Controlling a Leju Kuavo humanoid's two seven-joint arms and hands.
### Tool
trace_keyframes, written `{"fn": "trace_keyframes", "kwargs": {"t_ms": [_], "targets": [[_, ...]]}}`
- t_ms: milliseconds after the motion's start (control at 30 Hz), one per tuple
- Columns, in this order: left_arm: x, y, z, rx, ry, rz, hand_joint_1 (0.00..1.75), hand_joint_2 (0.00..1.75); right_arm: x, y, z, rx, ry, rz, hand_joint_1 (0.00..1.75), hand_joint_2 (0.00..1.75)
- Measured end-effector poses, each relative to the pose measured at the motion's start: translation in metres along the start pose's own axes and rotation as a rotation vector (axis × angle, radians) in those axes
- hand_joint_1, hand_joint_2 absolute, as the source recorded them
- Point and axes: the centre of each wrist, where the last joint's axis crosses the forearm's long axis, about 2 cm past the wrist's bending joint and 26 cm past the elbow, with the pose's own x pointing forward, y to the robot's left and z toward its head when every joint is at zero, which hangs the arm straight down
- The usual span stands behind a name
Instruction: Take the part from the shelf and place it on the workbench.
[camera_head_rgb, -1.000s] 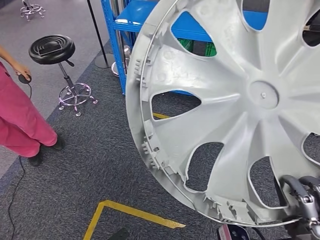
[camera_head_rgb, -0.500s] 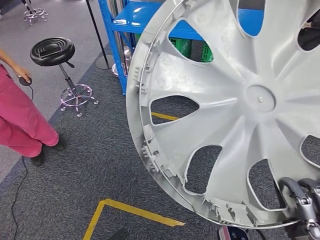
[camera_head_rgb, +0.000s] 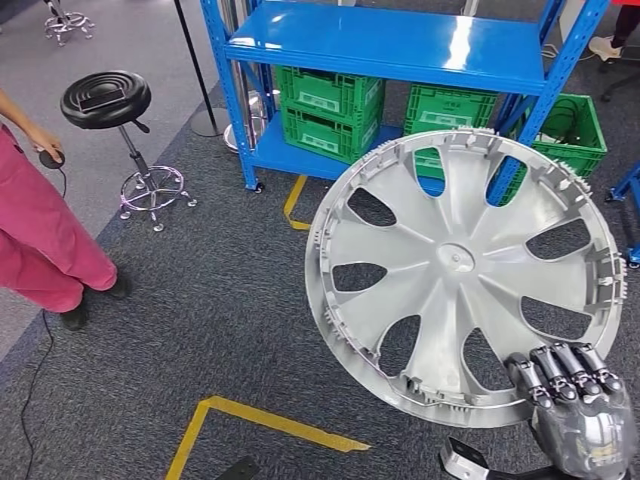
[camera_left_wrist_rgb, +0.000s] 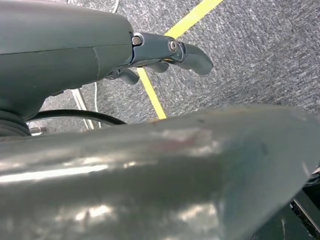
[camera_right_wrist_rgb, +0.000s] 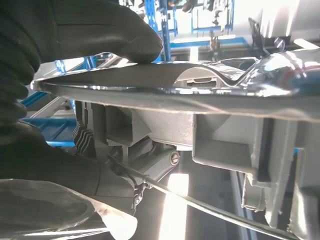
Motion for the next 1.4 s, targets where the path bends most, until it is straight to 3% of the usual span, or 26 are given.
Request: {"fn": "trace_keyframes", "kwargs": {"t_ms": [600,900,1400], "targets": [[0.001,0.001,0.000,-0.008,0.006,-0.012,0.00,0.00,0.009,0.006,0.009,0.034,0.012,-0.031,1.75,1.75],[0.006,0.002,0.000,-0.004,-0.003,-0.023,0.00,0.00,0.027,-0.003,-0.006,-0.029,0.079,-0.067,1.75,1.75],[0.009,0.001,0.000,-0.007,-0.008,-0.028,0.00,0.00,0.035,-0.010,-0.017,-0.070,0.093,-0.079,1.75,1.75]]}}
